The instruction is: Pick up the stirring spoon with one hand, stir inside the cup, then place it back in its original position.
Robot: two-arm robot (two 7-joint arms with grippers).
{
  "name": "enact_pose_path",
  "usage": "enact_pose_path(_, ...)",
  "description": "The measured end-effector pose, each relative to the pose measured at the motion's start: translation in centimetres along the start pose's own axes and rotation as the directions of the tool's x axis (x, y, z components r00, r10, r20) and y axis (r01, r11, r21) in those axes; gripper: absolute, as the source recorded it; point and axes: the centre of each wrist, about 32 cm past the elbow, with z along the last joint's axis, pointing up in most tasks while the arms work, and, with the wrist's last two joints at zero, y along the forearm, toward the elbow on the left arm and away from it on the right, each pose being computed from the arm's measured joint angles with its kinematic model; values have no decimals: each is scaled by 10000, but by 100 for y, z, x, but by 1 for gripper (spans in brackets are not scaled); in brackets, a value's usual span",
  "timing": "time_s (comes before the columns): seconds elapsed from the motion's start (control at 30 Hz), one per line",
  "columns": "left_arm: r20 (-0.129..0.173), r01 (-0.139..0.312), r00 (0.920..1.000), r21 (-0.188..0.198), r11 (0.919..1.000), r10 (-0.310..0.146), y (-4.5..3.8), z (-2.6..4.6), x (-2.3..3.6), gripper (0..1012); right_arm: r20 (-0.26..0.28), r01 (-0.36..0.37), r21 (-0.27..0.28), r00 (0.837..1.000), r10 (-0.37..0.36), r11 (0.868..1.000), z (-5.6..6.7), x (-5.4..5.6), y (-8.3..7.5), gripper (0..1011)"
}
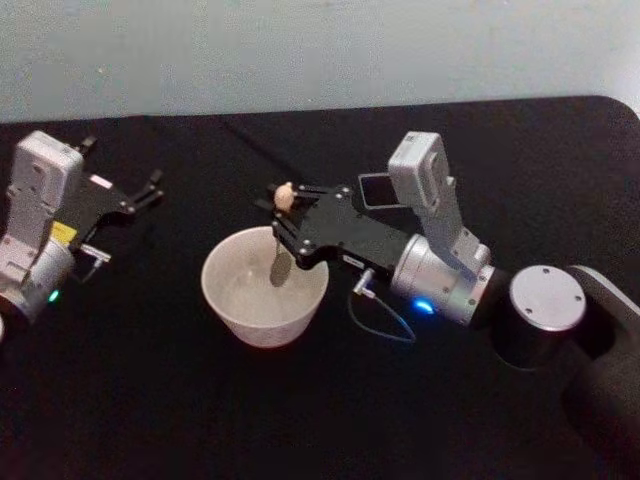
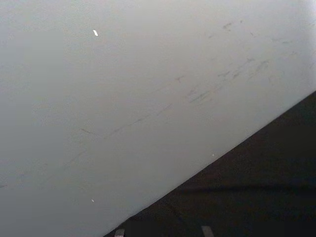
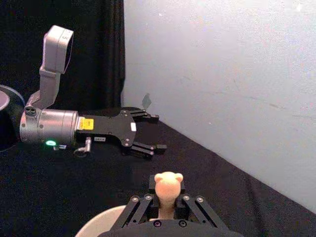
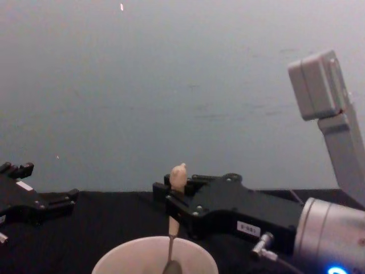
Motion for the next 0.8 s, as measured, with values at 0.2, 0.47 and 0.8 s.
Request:
enact_pose_path(0.2, -1, 0, 10000, 0, 10000, 0, 0, 0, 0, 1001, -82, -107, -58, 9999, 107, 9999, 0, -29, -70, 174)
enact_pose_path(0.47, 0, 0, 10000, 0, 10000, 0, 0, 0, 0, 1001, -162, -244, -54, 9996, 244, 9997, 5, -62, -104, 175)
enact_pose_path(0.8, 0, 0, 10000, -1, 10000, 0, 0, 0, 0, 1001, -175, -265, 10, 9995, 265, 9996, 20, -69, -100, 174)
